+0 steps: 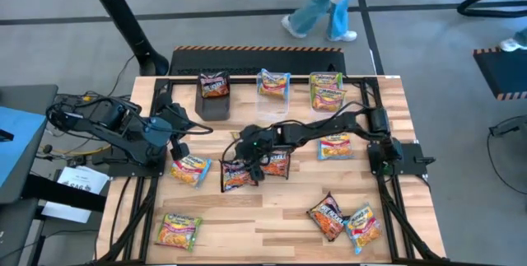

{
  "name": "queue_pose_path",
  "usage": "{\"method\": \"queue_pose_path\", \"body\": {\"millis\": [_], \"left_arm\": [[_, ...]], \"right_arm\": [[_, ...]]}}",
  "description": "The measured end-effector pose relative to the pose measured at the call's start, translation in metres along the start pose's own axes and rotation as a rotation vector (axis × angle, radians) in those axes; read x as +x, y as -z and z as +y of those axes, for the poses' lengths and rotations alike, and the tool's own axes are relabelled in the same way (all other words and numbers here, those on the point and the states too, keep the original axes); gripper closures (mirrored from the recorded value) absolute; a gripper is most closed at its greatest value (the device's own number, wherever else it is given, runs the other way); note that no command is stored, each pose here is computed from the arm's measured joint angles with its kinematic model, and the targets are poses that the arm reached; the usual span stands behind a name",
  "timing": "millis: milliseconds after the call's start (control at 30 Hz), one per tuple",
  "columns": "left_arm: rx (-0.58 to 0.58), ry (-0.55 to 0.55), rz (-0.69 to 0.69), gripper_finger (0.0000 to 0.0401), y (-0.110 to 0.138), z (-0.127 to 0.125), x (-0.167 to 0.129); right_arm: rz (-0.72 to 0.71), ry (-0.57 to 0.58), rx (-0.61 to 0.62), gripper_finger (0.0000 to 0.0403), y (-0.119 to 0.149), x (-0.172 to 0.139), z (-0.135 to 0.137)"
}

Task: Sort Maruchan noodles
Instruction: Put the bottom left black noodle pack into the black bin

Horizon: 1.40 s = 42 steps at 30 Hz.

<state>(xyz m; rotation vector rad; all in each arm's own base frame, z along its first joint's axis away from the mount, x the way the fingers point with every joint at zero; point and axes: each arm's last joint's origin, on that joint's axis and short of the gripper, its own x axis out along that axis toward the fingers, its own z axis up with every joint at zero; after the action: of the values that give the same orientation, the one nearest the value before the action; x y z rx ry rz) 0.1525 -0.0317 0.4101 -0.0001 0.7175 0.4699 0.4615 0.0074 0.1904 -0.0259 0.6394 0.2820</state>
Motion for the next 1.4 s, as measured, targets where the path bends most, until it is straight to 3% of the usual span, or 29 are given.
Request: {"method": "queue_pose_path", "body": {"millis": [200,733,867,1133,1400], "left_arm": [[-0.004,0.001,0.004,0.0401,0.0,0.0,0.0],[-0.003,0.0,0.004,0.0401,0.0,0.0,0.0],[-0.003,0.0,0.004,0.0401,0.0,0.0,0.0],[-0.003,-0.001,0.004,0.0401,0.0,0.0,0.0],[0.002,-0.007,0.015,0.0401,0.001,0.0,0.0]], "right_arm": [[0.061,0.064,-0.038,0.0177,0.012,0.012,0.0],[0.205,0.053,-0.002,0.0185,0.043,0.035,0.003],[0.209,0.061,0.039,0.0233,0.045,0.037,0.002],[0.21,0.065,0.067,0.0379,0.045,0.037,0.002],[0.206,0.067,0.056,0.0397,0.026,0.026,0.003]]}}
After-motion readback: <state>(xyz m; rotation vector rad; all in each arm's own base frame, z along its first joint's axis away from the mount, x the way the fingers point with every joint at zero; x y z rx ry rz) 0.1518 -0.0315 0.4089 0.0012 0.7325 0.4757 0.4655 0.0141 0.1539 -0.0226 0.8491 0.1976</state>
